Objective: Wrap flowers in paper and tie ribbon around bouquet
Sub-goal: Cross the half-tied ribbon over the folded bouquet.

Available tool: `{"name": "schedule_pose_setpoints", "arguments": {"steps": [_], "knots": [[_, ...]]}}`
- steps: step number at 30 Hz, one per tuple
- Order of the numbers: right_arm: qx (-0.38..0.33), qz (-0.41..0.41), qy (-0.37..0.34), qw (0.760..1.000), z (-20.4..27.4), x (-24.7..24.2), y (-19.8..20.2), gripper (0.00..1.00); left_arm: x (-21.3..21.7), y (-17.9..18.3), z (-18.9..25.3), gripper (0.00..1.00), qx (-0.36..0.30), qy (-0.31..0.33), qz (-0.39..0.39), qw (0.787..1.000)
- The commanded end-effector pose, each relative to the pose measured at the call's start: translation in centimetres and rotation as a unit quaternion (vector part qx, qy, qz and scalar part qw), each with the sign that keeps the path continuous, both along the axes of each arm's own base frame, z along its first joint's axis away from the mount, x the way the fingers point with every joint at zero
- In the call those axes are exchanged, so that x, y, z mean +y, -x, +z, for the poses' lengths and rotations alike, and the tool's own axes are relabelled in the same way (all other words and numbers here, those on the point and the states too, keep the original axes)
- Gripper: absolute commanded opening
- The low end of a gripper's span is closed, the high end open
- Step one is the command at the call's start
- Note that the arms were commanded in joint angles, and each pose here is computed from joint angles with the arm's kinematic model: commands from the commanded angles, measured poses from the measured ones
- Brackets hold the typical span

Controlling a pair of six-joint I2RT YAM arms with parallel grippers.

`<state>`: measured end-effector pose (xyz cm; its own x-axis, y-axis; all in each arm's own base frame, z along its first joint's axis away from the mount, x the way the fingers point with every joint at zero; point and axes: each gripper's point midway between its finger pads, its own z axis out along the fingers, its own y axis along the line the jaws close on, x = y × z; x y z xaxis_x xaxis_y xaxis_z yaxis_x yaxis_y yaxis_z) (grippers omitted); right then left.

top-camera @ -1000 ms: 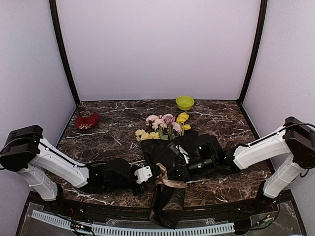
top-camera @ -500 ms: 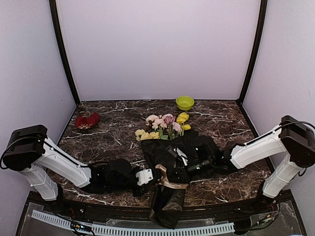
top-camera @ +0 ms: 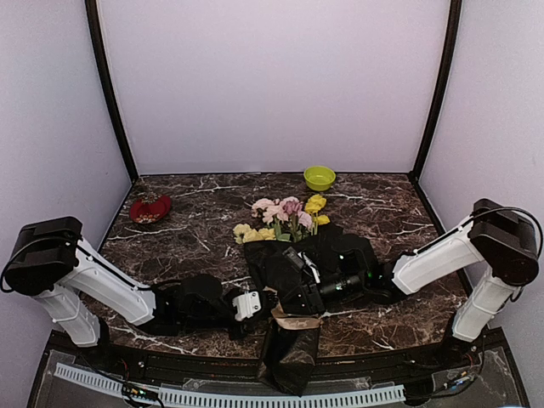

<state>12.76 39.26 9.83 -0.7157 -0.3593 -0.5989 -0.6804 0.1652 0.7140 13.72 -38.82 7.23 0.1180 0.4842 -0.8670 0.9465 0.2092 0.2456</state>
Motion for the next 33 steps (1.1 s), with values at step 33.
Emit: {"name": "schedule_pose_setpoints", "arguments": {"steps": [33], "knots": [[-0.01,0.006,-0.009,1.0,0.7,0.4,0.2,0.28,-1.7,0.3,1.4,0.0,0.021,0.043,-0.025,0.999]]}}
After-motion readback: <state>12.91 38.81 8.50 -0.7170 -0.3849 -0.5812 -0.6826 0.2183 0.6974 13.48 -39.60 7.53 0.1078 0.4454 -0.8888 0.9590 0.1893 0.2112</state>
